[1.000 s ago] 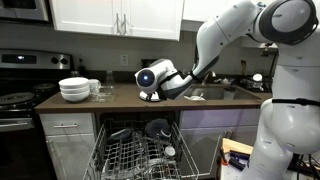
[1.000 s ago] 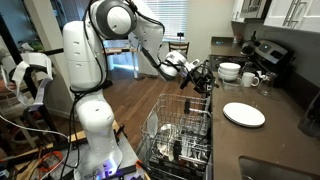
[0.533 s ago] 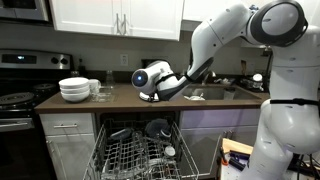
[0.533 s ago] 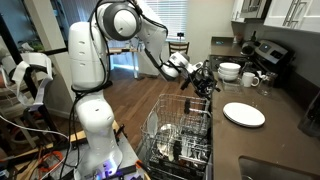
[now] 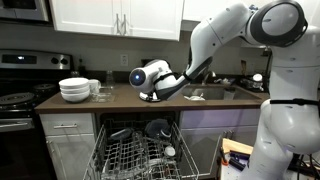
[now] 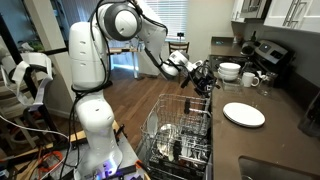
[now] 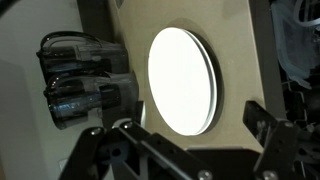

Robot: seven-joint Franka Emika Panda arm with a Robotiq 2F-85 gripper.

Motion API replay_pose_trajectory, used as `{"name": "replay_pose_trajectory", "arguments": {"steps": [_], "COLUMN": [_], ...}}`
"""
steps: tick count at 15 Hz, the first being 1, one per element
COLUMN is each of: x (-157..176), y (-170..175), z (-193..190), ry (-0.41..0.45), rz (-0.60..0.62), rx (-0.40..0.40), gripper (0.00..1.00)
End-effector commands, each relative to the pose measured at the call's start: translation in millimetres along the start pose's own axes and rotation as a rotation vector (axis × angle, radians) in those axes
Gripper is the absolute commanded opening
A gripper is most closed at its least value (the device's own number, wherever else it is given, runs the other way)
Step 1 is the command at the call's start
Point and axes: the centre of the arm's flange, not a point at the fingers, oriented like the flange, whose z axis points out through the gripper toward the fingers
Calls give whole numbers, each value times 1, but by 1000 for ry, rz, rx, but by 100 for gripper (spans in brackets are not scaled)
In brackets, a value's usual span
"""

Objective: Take a plate from the stack and put it on the dishwasher rack

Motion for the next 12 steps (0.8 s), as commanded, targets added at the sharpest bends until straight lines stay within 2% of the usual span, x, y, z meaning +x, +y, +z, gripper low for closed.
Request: {"name": "replay_pose_trajectory", "arguments": {"steps": [1, 4, 11, 12], "x": [8, 16, 46, 51], "y": [1, 5, 9, 8], "z": [11, 29, 51, 51], "ry": [2, -23, -14, -9], "rz": [-15, -21, -18, -18], "rx": [-23, -27, -3, 1], "gripper": [100, 100, 100, 92]}}
